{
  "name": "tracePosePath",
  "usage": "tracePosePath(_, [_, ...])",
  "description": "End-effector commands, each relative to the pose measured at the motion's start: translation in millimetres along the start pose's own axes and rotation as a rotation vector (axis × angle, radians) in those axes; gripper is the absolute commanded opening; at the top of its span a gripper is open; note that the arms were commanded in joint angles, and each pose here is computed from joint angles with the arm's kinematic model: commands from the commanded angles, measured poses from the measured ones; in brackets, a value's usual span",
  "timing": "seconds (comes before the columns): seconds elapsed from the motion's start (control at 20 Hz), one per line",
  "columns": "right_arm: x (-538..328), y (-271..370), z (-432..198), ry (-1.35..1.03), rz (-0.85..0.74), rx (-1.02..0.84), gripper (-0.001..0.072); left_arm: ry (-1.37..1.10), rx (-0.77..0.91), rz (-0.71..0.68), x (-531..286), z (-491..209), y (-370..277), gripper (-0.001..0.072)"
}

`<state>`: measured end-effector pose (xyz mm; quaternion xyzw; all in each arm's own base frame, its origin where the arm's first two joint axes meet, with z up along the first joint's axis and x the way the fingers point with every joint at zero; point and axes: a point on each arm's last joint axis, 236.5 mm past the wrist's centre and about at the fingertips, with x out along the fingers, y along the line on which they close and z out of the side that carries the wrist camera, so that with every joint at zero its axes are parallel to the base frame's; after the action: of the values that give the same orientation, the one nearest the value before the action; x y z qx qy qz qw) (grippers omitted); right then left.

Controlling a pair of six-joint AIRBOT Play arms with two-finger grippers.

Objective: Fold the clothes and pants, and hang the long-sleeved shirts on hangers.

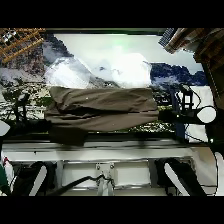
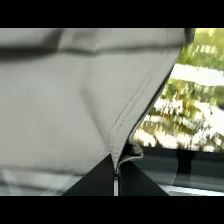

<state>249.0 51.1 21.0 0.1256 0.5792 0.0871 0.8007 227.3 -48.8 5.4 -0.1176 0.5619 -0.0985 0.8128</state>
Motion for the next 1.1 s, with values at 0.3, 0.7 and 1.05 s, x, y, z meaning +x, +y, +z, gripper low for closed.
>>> tracePosePath(0.3, [56.4,-8.2,111.2,0.007,0.037,0.041,0.0026,-0.265,0.067,0.005,-9.2,174.8,-6.2,0.0001])
tracePosePath(0.7, [133.3,-17.3,173.2,0.077,0.079,0.087,0.0027,0.0,-0.003,0.006,131.5,201.8,30.3,0.0002])
tracePosePath(1.05, [150.1,-37.1,180.6,0.068,0.015,0.127,0.0508,0.021,-0.08,0.029,151.1,199.6,48.0,0.0006])
